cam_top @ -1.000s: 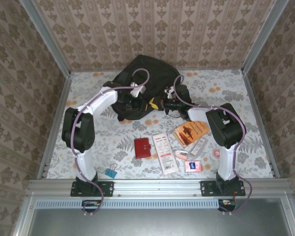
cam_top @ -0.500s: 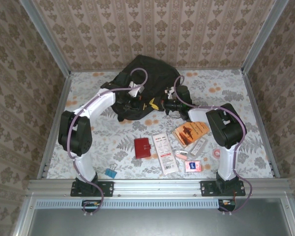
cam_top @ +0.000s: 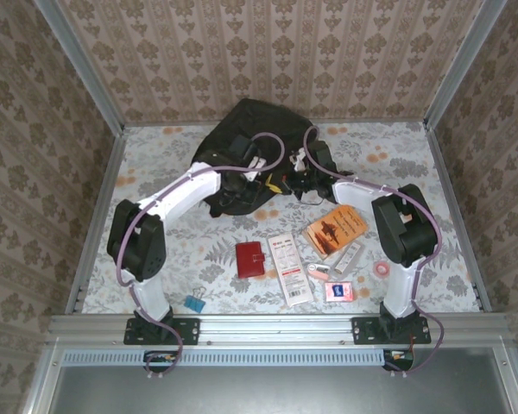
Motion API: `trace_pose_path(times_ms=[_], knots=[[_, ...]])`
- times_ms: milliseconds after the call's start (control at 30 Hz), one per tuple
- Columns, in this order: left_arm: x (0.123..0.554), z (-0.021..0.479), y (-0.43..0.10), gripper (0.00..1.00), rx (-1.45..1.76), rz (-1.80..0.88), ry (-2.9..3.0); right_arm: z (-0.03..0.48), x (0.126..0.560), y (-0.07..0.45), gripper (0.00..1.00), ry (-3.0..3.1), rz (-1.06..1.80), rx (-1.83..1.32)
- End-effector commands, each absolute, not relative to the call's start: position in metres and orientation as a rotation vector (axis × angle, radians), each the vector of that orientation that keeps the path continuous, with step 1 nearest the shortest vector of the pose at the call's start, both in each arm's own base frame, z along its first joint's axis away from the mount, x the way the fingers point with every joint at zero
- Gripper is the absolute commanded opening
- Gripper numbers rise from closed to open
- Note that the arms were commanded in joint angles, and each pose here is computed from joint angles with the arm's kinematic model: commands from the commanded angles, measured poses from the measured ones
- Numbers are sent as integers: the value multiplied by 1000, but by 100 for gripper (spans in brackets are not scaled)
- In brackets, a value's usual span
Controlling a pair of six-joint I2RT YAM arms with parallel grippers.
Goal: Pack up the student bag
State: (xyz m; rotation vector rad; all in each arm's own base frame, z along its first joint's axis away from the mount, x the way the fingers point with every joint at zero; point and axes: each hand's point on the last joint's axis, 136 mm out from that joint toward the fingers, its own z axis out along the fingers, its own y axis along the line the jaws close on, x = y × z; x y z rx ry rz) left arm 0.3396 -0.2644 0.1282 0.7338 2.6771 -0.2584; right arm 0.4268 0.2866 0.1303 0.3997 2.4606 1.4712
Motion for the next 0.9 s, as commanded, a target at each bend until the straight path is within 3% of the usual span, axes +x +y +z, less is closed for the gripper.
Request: trace_pose_path(times_ms=[0, 267, 633, 867], knots=[[318, 129, -194, 0, 752, 166, 2787, 151, 453, 244, 0, 2412, 1221, 419], [310, 134, -193, 0, 804, 291, 2747, 143, 454, 226, 0, 2477, 1117, 440], [315, 147, -242, 0, 773, -90, 2660, 161, 442, 270, 0, 2432, 1486, 350], [324, 137, -246, 5, 779, -50, 2697, 161, 431, 274, 0, 2443, 1488, 321]])
